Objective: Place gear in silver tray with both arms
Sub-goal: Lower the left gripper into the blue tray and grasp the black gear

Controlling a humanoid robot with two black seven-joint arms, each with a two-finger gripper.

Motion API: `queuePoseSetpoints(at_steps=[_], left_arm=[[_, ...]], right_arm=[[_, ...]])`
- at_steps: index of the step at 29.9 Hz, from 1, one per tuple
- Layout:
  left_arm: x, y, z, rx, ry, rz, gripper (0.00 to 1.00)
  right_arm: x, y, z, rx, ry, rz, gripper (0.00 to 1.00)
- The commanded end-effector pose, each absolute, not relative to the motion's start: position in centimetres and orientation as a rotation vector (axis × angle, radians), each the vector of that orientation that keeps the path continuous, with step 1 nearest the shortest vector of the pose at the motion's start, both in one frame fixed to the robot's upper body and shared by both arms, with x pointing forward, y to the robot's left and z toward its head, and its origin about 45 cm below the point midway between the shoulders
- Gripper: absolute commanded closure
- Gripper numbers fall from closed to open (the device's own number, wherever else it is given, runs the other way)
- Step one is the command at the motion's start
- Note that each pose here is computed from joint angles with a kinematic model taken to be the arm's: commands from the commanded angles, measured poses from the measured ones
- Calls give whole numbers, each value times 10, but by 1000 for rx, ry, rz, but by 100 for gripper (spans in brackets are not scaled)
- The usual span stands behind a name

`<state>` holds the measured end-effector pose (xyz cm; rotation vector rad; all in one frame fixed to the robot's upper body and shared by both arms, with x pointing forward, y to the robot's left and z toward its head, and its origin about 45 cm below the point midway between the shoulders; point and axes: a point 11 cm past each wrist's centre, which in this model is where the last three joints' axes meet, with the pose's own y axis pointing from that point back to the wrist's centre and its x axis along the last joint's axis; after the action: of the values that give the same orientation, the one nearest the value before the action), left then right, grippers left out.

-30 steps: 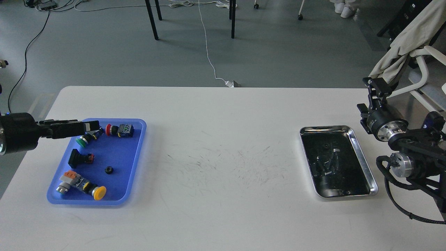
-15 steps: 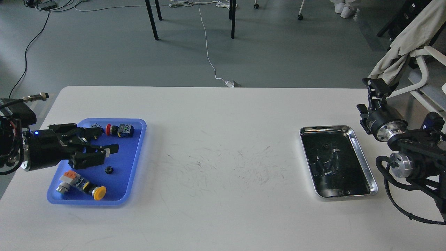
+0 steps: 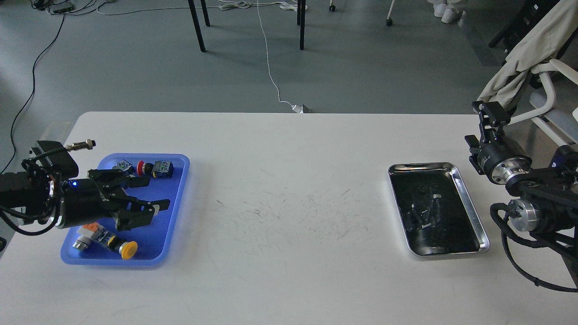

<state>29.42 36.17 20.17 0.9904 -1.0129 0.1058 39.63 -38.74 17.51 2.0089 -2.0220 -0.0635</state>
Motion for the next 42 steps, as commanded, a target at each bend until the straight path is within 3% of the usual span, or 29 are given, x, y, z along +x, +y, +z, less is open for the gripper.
queuePoseSetpoints(at_steps=[1, 24, 36, 42], left_arm=[[296, 356, 192, 983, -1012, 94, 18], [283, 391, 139, 1103, -1026, 29, 19], [285, 401, 133, 1127, -1044, 42, 21], [288, 409, 126, 1160, -1030, 44, 28]], right_arm=[[396, -388, 175, 2006, -2024, -61, 5], [396, -390, 176, 2001, -2025, -56, 5], [396, -388, 176, 2005, -2013, -42, 5], [396, -388, 176, 2001, -2016, -38, 5]])
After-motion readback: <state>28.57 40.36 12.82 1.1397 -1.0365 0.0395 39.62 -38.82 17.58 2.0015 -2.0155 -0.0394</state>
